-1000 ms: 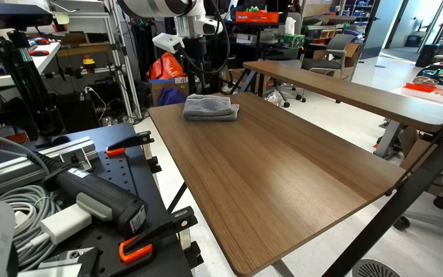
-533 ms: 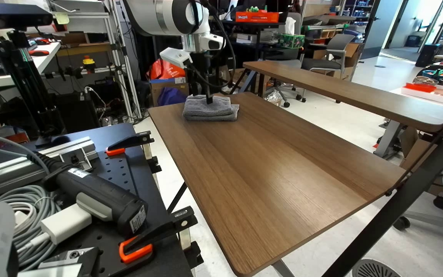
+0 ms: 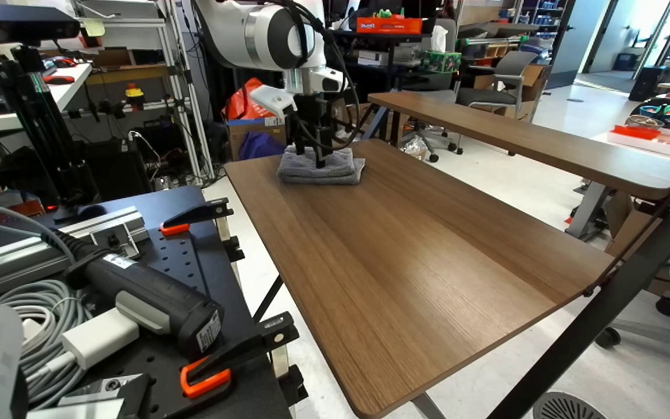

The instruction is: Slide the grey towel to the right

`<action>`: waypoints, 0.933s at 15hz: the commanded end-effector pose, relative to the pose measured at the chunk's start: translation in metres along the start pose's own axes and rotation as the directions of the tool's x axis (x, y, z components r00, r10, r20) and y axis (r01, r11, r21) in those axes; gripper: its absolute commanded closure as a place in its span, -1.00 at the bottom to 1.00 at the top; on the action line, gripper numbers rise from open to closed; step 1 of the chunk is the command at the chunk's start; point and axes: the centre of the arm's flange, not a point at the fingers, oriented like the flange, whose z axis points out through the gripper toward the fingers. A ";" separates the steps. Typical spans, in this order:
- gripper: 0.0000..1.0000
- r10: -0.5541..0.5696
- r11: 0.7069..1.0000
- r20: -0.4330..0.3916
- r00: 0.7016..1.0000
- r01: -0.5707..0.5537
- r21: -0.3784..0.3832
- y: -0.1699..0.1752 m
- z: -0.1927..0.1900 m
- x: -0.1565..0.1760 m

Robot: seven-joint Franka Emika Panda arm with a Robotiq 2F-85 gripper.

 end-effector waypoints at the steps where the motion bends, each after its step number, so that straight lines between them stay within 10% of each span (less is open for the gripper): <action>1: -1.00 0.066 0.998 -0.001 0.998 -0.066 0.000 0.030 0.003 -0.002; 14: -1.00 0.408 0.913 -0.006 0.913 -0.408 -0.026 0.208 -0.019 -0.044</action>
